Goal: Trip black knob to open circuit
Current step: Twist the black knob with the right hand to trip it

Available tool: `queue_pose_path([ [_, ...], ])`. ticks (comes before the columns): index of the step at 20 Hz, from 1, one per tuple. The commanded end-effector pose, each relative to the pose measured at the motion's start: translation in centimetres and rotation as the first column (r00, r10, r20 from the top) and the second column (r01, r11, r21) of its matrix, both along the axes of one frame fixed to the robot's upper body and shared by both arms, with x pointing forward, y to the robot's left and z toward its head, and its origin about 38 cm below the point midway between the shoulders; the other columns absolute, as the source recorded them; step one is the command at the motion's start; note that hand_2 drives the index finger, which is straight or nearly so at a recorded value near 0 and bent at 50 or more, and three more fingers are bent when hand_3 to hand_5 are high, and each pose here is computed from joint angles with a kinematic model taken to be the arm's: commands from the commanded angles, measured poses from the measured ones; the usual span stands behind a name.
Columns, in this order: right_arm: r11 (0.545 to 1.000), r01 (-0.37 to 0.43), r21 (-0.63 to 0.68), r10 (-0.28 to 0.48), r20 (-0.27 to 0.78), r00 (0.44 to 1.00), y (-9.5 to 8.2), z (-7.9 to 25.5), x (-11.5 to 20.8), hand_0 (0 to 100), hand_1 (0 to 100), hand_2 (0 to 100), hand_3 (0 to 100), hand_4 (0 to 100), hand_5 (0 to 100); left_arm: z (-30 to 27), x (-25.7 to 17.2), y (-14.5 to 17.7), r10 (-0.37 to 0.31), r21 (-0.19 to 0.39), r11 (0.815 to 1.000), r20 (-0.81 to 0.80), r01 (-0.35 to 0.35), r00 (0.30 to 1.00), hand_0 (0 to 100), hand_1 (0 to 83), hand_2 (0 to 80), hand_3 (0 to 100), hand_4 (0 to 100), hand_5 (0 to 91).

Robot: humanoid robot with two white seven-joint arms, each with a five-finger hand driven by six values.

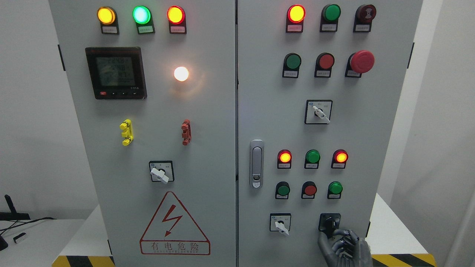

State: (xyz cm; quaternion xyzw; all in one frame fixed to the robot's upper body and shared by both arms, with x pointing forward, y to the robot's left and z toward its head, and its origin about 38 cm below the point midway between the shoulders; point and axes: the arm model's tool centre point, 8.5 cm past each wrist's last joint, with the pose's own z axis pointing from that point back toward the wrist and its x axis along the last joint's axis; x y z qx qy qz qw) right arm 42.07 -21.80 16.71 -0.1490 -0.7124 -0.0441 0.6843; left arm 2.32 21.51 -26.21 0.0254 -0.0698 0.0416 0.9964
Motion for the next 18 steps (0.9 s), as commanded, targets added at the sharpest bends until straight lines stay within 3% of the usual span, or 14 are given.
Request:
queue_pose_path([
  [1,1.0,-0.007,0.006,0.007,0.006,1.0,0.39,0.18,0.15,34,73,52,87,92,100,0.0,0.04,-0.11,-0.031,-0.002,1.0,0.001,0.031,1.0,12,38.9,0.0,0,0,0.0],
  [18,0.999,-0.018,0.034,0.018,0.017,1.0,0.69,0.63,0.43,35,72,55,88,92,100,0.0,-0.01,-0.12,-0.031,-0.002,1.0,-0.001,0.031,1.0,12,38.9,0.0,0,0,0.0],
])
